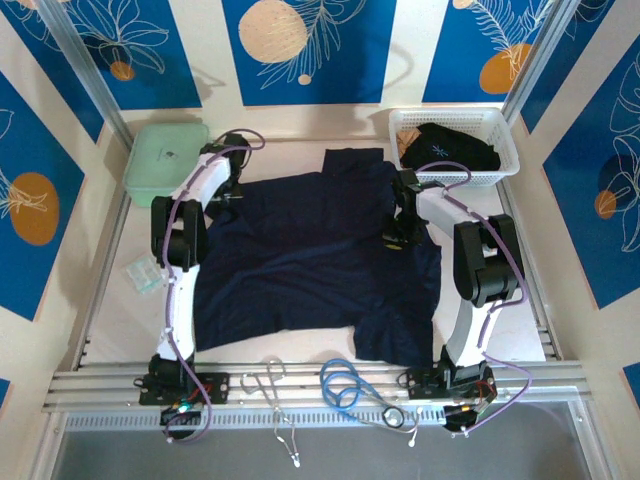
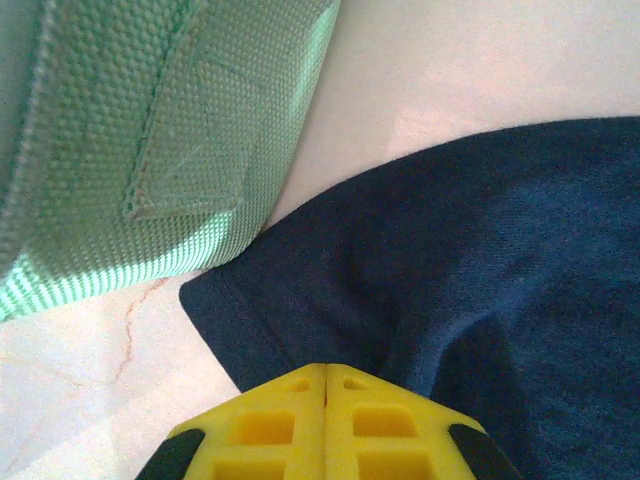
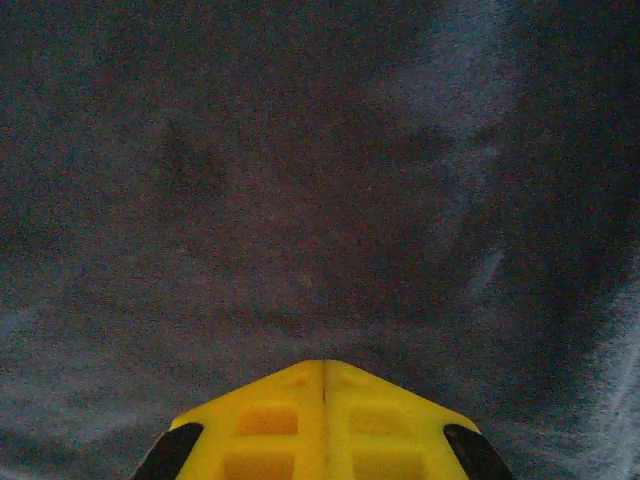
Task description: Fold and stack the t-shirts
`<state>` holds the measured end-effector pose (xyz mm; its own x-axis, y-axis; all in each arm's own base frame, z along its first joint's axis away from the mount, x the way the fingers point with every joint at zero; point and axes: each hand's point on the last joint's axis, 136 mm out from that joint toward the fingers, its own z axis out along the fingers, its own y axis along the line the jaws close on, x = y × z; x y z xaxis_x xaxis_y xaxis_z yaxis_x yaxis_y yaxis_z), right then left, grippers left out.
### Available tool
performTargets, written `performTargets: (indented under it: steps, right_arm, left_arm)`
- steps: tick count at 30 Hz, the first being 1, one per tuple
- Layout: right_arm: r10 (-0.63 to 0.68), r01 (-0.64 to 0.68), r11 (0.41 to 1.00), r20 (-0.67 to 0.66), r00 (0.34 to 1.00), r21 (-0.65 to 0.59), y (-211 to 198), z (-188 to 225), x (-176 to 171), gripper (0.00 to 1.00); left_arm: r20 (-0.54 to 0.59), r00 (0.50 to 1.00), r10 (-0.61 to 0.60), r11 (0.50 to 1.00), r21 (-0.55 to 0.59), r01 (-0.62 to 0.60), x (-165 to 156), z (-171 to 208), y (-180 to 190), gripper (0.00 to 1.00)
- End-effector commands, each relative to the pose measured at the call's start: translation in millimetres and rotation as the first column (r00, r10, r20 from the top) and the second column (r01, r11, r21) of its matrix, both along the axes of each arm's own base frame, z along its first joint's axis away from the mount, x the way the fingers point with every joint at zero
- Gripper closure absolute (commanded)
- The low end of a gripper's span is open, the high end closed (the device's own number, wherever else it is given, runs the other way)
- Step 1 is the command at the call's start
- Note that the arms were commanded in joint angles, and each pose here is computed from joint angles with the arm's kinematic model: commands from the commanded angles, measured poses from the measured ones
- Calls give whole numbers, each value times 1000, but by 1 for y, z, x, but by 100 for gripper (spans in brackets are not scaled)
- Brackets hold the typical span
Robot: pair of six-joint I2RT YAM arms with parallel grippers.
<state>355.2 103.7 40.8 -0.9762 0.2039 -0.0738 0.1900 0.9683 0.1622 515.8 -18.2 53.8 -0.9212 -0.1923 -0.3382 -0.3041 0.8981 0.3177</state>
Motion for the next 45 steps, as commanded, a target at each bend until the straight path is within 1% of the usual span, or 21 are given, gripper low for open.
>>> performTargets:
  steps: [1,6,13,19,22,24,27,29,31,33,35,36,38,41,43,45]
  right_arm:
    - [0,1,1000,-45,999,19,8,-9,-10,100]
    - [-12,13,1000,-42,999,18,8,-5,-15,100]
    - [-24,25,999,-37,999,20,7,1,-20,100]
    - [-34,35,999,-33,999,9,2,7,-28,100]
    - [-46,46,999,-34,998,2,-1,9,-33,100]
    - [-57,57,998,-36,998,-1,-4,10,-36,100]
    - [-71,71,997,-42,997,-2,-5,9,-41,100]
    - [-76,76,997,-45,996,-2,-6,9,-42,100]
    - [-81,81,997,-49,996,-2,-6,8,-43,100]
    - [-83,84,997,-51,995,0,-5,8,-44,100]
    - [-89,89,996,-56,994,6,-4,8,-44,100]
    - [-91,91,996,-59,994,9,-3,8,-44,100]
    - [-93,94,995,-62,994,13,-2,8,-44,100]
    - [-100,101,995,-64,993,15,-2,8,-45,100]
    - [-101,102,995,-68,993,14,-1,8,-47,100]
    - [-106,107,994,-71,992,14,-2,7,-47,100]
  left_arm:
    - [-54,998,9,1000,-19,-10,-3,-22,8,100]
    - [-112,992,-65,992,-119,52,2,-47,-13,100]
    - [-112,986,-124,979,-174,104,10,-53,-29,100]
    - [-74,983,-166,965,-218,147,35,-49,-40,100]
    - [-41,986,-161,957,-251,146,46,-46,-41,100]
    - [-15,991,-136,952,-280,126,52,-45,-35,99]
    - [7,995,-97,949,-302,94,57,-41,-21,90]
    - [12,996,-85,952,-293,85,59,-39,-9,82]
    - [21,996,-85,954,-288,87,62,-39,-1,69]
    - [49,995,-81,938,-335,93,69,-37,0,57]
    - [79,993,-82,929,-356,105,75,-34,0,43]
    - [96,992,-84,927,-359,113,79,-32,0,38]
    - [123,988,-92,925,-357,131,85,-27,2,31]
    - [154,983,-98,922,-357,148,91,-22,6,27]
    - [167,980,-112,917,-364,166,94,-19,3,27]
    - [176,976,-127,898,-397,188,94,-15,-6,30]
